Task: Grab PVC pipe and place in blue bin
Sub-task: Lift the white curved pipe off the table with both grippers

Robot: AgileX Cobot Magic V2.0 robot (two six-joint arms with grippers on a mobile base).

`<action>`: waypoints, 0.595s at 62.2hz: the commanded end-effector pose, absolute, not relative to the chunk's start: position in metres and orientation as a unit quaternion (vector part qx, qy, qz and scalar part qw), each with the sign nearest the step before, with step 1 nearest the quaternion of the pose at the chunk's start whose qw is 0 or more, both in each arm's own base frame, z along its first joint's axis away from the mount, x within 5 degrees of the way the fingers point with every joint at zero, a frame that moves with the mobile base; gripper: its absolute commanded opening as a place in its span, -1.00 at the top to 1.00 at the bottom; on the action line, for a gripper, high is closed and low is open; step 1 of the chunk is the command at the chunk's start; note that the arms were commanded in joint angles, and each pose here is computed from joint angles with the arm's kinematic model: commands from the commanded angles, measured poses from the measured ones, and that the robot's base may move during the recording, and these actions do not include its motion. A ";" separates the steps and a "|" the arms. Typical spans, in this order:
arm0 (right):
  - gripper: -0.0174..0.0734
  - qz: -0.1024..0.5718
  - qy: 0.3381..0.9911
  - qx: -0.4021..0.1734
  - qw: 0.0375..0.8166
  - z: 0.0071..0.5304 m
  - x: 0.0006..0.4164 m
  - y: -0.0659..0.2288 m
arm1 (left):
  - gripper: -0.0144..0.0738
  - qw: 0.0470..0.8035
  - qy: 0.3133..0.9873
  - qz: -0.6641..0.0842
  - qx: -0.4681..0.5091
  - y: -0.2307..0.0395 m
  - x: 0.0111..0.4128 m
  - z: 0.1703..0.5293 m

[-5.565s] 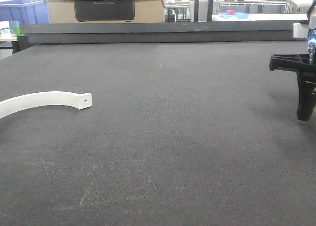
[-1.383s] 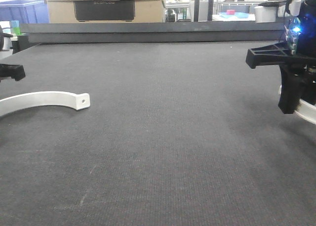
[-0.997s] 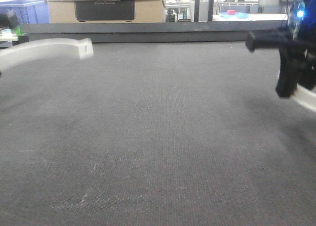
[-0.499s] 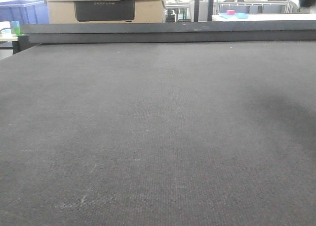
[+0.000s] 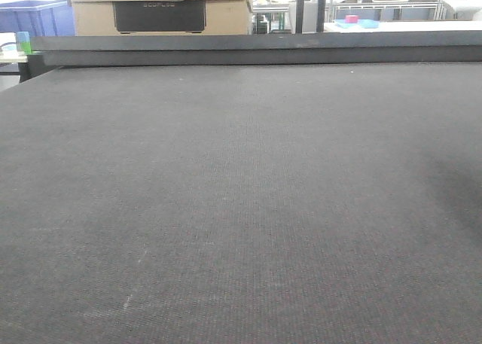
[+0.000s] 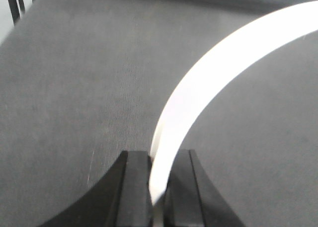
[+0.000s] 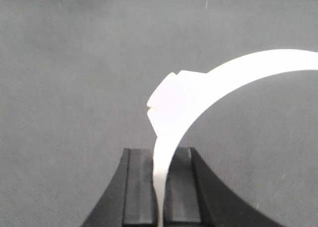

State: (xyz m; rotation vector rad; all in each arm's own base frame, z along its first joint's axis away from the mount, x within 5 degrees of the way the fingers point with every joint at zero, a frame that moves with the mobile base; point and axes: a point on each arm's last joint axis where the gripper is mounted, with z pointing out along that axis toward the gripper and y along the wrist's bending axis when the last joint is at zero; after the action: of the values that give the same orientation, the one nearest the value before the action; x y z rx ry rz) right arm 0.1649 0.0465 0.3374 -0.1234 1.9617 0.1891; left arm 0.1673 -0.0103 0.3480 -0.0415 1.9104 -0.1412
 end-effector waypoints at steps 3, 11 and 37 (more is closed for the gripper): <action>0.99 0.090 0.799 -0.058 0.592 0.350 0.154 0.044 | 0.92 0.623 0.779 -0.071 -0.023 -0.010 0.155 0.363; 0.99 0.108 0.767 -0.063 0.630 0.361 0.148 0.044 | 0.92 0.650 0.756 -0.077 -0.027 -0.010 0.149 0.372; 0.97 0.090 0.737 -0.041 0.668 0.371 0.111 0.024 | 0.92 0.728 0.676 -0.081 0.073 -0.032 0.145 0.393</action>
State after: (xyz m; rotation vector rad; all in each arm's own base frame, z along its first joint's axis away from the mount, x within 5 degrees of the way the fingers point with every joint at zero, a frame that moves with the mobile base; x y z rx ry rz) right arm 0.1166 0.0275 0.3722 -0.0951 1.6751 0.2253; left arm 0.1475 -0.0260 0.3819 0.1008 1.5941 -0.1805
